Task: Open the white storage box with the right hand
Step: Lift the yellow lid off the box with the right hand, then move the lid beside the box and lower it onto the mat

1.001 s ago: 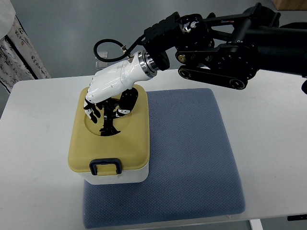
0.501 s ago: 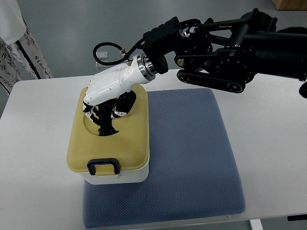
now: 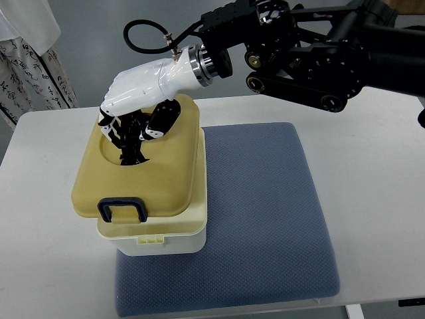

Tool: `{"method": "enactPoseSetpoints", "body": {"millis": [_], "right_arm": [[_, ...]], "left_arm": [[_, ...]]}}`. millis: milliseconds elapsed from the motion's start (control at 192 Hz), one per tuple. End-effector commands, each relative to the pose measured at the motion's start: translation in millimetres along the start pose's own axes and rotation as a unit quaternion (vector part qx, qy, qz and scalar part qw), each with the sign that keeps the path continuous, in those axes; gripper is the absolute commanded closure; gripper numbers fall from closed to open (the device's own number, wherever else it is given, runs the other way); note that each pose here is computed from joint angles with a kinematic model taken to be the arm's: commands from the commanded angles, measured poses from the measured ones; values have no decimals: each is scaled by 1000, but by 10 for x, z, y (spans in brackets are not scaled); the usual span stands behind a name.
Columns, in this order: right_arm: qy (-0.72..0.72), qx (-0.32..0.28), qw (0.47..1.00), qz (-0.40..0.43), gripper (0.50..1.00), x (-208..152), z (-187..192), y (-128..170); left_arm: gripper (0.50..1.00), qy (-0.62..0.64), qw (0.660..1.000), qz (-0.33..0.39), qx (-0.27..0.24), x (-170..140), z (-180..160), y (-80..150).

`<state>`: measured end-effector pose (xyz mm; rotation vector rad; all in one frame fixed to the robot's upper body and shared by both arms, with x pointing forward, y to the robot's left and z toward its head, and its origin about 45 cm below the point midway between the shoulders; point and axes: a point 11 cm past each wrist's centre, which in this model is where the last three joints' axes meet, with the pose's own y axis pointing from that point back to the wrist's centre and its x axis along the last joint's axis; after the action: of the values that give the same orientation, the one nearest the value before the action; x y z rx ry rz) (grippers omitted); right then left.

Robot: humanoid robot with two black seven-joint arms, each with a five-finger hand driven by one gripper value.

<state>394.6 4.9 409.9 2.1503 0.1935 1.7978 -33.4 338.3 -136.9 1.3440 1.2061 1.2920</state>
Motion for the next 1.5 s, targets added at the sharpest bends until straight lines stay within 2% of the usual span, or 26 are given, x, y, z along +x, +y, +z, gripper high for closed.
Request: {"method": "enactPoseSetpoints", "body": {"millis": [0, 172, 475, 574, 740, 1032, 1497], "right_arm": [[-31, -14, 998, 49, 1000, 148, 117, 234], [-65, -67, 992, 82, 1000, 86, 433, 751], [-117, -168, 973, 109, 1000, -575, 908, 1555], [-131, -192, 966, 112, 1000, -812, 984, 1735], [-146, -215, 958, 118, 1000, -1137, 1036, 1878], [-170, -226, 952, 119, 1000, -1631, 1020, 1860], [-205, -232, 945, 107, 1000, -2221, 930, 1774]], "left_arm": [[500, 0, 1000, 0, 0, -3, 1, 0], [500, 0, 1000, 0, 0, 2, 1, 0], [500, 0, 1000, 0, 0, 2, 1, 0], [500, 0, 1000, 0, 0, 2, 2, 0], [500, 0, 1000, 0, 0, 2, 2, 0], [500, 0, 1000, 0, 0, 2, 2, 0], [500, 0, 1000, 0, 0, -3, 1, 0]]}}
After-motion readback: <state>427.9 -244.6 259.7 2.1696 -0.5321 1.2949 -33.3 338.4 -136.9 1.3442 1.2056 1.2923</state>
